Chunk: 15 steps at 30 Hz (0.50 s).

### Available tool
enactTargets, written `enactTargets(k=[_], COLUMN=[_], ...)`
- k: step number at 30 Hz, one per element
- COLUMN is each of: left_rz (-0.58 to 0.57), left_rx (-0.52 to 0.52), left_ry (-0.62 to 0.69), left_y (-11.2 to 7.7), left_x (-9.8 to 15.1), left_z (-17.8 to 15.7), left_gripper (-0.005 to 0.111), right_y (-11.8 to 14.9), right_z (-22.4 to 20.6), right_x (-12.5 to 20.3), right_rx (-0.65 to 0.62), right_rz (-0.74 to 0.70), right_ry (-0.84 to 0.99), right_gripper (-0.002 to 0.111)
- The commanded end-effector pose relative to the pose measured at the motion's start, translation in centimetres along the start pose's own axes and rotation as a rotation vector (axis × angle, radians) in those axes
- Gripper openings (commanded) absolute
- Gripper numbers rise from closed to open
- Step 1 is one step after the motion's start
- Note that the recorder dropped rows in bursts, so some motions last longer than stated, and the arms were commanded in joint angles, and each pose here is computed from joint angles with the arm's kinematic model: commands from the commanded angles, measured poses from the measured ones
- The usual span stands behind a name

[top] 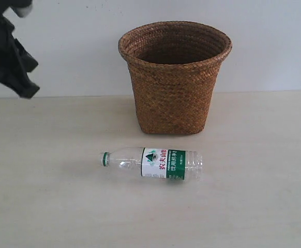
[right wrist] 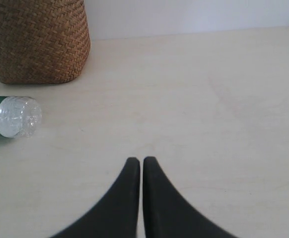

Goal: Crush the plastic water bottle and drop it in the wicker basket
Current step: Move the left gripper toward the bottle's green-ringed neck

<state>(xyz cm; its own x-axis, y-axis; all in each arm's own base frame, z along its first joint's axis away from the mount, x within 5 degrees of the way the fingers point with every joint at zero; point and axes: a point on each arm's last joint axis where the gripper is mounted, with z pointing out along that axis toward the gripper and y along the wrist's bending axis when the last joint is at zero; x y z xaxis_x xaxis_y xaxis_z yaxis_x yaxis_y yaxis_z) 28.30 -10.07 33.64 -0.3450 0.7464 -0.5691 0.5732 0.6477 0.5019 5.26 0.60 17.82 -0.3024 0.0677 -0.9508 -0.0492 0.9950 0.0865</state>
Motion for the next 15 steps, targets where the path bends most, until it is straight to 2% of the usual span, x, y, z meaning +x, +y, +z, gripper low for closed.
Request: enactTargets(k=[1,6,13,15], left_rz=[0.280,0.381,0.628,0.665], left_rx=[0.107,0.225,0.427,0.469], left_ry=[0.118,0.141,0.105,0.112], left_y=[-1.7,-3.2,-6.0,-6.6], left_x=[0.4,1.0,2.4,2.7], left_z=[0.2,0.6,2.9,4.0], left_gripper=[0.004,0.004,0.004,0.009], right_y=[0.0,0.0,0.0,0.0], right_z=[-0.1,-0.1,-0.1,-0.1], right_x=[-0.1,-0.1,-0.1,-0.1], right_rx=[-0.002,-0.002,-0.002,-0.002], right_rz=[0.001,0.001,0.001,0.001], right_ry=[-0.017,-0.014,-0.014,-0.014], right_gripper=[0.000,0.000,0.000,0.000])
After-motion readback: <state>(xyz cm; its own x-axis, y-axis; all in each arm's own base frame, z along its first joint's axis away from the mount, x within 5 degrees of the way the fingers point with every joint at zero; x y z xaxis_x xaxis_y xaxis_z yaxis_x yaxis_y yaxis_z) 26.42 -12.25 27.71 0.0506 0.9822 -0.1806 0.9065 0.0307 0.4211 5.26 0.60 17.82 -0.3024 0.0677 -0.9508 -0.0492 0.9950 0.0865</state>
